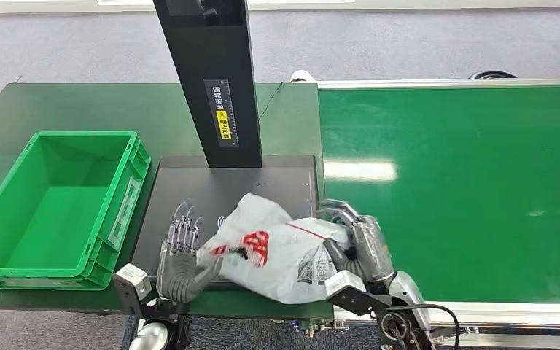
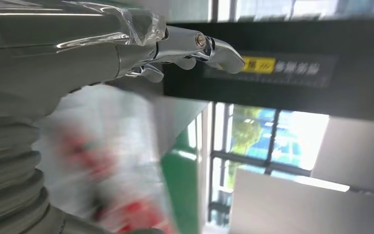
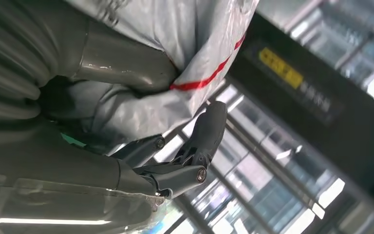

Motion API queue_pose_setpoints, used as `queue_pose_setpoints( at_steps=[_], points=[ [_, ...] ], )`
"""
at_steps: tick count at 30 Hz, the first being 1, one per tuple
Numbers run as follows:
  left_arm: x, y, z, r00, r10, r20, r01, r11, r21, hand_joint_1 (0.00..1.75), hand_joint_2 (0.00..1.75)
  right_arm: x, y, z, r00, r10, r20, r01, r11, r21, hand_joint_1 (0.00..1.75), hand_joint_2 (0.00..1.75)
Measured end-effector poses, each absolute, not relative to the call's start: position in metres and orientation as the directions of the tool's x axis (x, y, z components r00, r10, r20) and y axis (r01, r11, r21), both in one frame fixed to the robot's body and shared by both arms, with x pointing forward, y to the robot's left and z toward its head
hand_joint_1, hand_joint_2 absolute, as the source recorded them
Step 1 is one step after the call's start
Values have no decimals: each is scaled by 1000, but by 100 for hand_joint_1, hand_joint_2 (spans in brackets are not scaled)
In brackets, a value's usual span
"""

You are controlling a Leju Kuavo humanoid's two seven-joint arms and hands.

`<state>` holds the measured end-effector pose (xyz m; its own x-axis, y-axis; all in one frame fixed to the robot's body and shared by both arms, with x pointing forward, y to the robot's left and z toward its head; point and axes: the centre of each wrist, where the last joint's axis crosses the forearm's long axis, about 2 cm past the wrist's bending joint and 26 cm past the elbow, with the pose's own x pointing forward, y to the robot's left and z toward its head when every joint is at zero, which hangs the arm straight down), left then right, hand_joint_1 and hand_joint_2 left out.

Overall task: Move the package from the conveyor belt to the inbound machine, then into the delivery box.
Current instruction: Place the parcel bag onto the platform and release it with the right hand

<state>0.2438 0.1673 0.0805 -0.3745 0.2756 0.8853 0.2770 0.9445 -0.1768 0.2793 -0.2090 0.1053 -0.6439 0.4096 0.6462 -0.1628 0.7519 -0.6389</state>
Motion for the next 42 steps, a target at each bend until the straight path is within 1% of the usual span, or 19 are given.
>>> queue_pose_setpoints(
  at_steps=[3, 7, 10, 15, 17, 19, 20, 23, 24, 27, 30, 34, 37, 39, 42],
  points=[
    [246, 170, 87, -423, 284, 861, 222, 953, -205, 0, 175, 294, -198, 106, -673, 430, 602, -211, 668, -713, 175, 175],
    [246, 173, 96, -467, 292, 834, 164, 956, -243, 0, 175, 310, -184, 106, -700, 424, 575, -262, 596, -759, 175, 175],
    [245, 174, 99, -479, 292, 828, 141, 957, -255, 0, 175, 314, -178, 103, -698, 421, 579, -310, 552, -774, 175, 175],
    [245, 175, 100, -462, 289, 839, 115, 957, -267, 0, 175, 312, -166, 90, -651, 411, 638, -460, 454, -763, 175, 175],
    [245, 175, 100, -458, 293, 840, 115, 956, -271, 0, 175, 310, -161, 84, -631, 439, 639, -494, 408, -768, 175, 175],
    [245, 175, 100, -453, 293, 842, 115, 956, -271, 0, 175, 310, -157, 79, -616, 498, 611, -486, 370, -792, 175, 175],
    [245, 175, 99, -449, 292, 844, 115, 956, -270, 0, 175, 310, -156, 77, -609, 529, 591, -469, 361, -806, 140, 175],
    [242, 177, 97, -431, 281, 857, 120, 960, -254, 0, 175, 314, -157, 76, -577, 598, 556, -407, 379, -831, 18, 175],
    [240, 177, 95, -424, 275, 863, 126, 961, -245, 0, 175, 315, -158, 76, -559, 619, 552, -390, 392, -833, 9, 175],
    [236, 178, 92, -408, 266, 874, 143, 964, -226, 0, 175, 319, -163, 77, -502, 661, 557, -351, 433, -830, 0, 175],
    [234, 176, 91, -397, 263, 879, 173, 962, -209, 0, 175, 321, -169, 77, -448, 690, 568, -301, 482, -823, 0, 175],
    [231, 172, 90, -388, 249, 887, 221, 960, -173, 0, 175, 322, -180, 76, -358, 726, 588, -187, 561, -807, 0, 175],
    [230, 169, 90, -384, 221, 896, 252, 959, -129, 0, 175, 318, -189, 72, -312, 714, 627, -145, 616, -774, 0, 175],
    [229, 167, 91, -376, 137, 917, 273, 961, -31, 0, 175, 316, -194, 70, -291, 686, 667, -138, 660, -739, 0, 175],
    [227, 160, 89, -387, -104, 916, 281, 933, 225, 0, 175, 312, -199, 68, -270, 641, 718, -120, 718, -686, 0, 175]
  ],
)
